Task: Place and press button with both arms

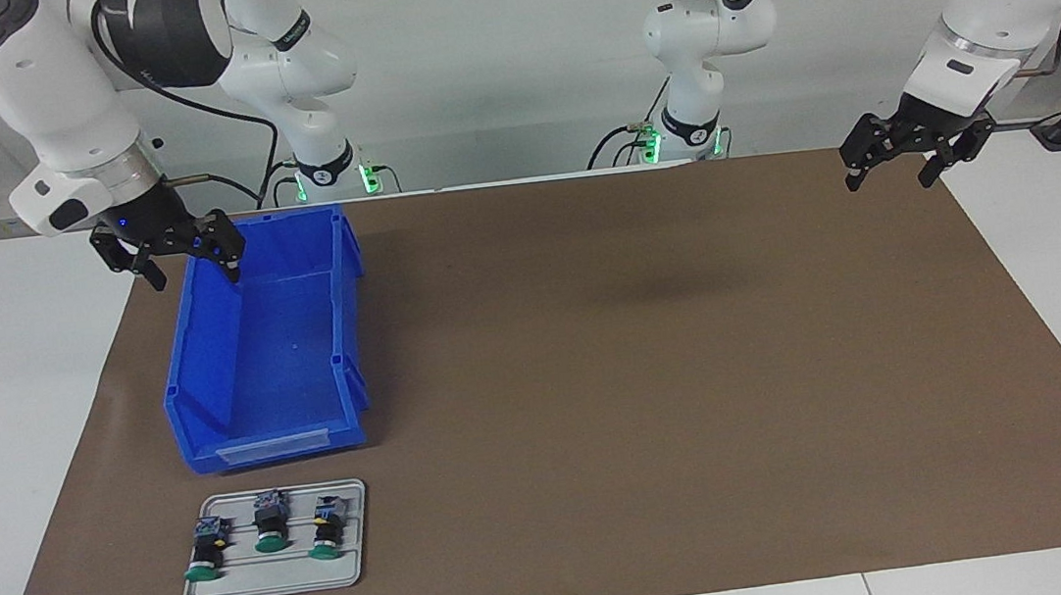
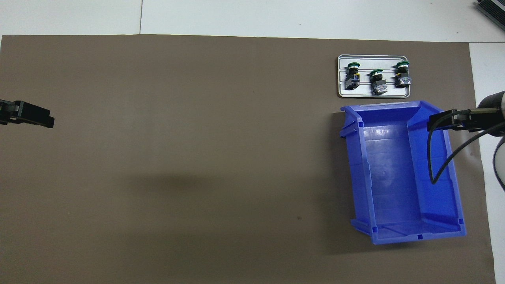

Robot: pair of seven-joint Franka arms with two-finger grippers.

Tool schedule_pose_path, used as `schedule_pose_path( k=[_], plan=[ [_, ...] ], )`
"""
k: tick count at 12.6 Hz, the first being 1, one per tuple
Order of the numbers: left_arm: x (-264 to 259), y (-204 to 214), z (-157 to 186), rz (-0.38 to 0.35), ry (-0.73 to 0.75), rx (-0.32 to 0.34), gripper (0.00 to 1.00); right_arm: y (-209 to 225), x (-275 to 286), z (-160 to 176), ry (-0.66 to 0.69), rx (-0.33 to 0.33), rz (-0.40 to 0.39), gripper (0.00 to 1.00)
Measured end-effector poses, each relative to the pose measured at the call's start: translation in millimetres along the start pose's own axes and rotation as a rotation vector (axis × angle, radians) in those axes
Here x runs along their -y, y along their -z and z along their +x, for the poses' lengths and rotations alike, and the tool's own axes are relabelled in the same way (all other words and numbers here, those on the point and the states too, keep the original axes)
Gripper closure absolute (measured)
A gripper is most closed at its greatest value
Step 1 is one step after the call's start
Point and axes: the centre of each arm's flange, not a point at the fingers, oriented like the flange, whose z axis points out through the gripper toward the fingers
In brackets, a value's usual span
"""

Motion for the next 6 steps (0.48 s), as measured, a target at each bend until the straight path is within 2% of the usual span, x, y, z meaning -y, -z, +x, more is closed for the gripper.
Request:
schedule_pose_path(
  k=[6],
  plan=[
    [0.0, 0.0, 0.0, 0.0, 0.0, 0.0, 0.0, -0.1, -1.4, 0.0, -0.003, 0.0, 0.0, 0.01]
  ],
)
